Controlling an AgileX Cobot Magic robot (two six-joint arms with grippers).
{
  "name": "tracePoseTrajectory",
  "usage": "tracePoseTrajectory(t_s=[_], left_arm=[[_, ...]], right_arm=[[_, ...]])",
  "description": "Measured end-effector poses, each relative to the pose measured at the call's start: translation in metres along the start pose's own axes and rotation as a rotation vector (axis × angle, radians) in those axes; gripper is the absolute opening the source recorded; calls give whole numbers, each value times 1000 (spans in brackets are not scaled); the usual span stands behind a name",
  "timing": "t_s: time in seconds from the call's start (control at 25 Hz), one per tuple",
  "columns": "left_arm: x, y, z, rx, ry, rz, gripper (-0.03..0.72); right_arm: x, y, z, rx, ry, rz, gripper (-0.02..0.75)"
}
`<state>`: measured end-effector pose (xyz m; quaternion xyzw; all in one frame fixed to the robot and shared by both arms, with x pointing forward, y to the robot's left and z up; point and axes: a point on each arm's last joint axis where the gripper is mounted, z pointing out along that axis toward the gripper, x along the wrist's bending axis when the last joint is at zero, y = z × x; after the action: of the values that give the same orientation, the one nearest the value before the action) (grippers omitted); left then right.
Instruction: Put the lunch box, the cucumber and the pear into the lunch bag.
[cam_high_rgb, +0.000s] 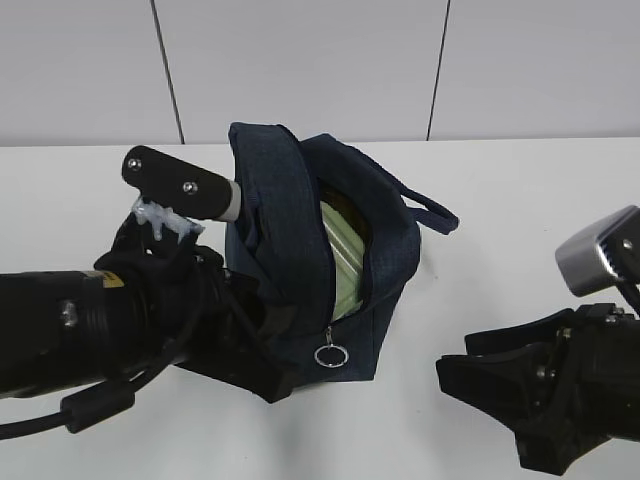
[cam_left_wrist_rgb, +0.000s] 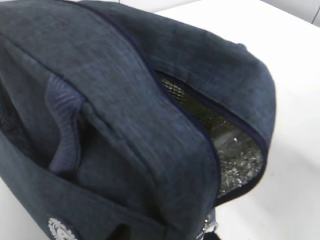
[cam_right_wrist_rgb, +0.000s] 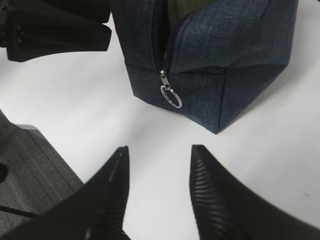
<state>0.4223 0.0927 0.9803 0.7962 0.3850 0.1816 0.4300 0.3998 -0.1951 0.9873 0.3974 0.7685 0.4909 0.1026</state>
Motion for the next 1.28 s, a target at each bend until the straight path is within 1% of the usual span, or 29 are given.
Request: tracePoseTrajectory(t_s=[0.2, 0.4, 0.6, 0.68, 0.8, 0.92, 1.04, 1.2, 1.28], left_arm=[[0, 11, -15, -58, -11, -22, 269], [-1, 8, -7, -30, -9, -24, 269], [-5, 22, 8, -41, -11, -29, 269], [-6, 21, 17, -22, -5, -43, 269], [-5, 15, 24, 9, 8, -95, 269], [-4, 16, 25, 0, 21, -106, 259], [-3, 17, 25, -14, 36, -110, 199], [-3, 17, 24, -16, 39, -114, 60], [-2, 17, 25, -15, 41, -117, 22]], right_arm=[[0, 0, 0, -6, -1, 13, 317], [1, 2, 0, -18, 11, 16, 317], [1, 2, 0, -21, 11, 18, 317], [1, 2, 0, -21, 11, 18, 317], [1, 2, 0, -23, 18, 18, 317], [4, 3, 0, -29, 42, 18, 317], [5, 3, 0, -32, 57, 15, 317], [5, 3, 0, -32, 59, 15, 317], [5, 3, 0, -33, 60, 15, 317]])
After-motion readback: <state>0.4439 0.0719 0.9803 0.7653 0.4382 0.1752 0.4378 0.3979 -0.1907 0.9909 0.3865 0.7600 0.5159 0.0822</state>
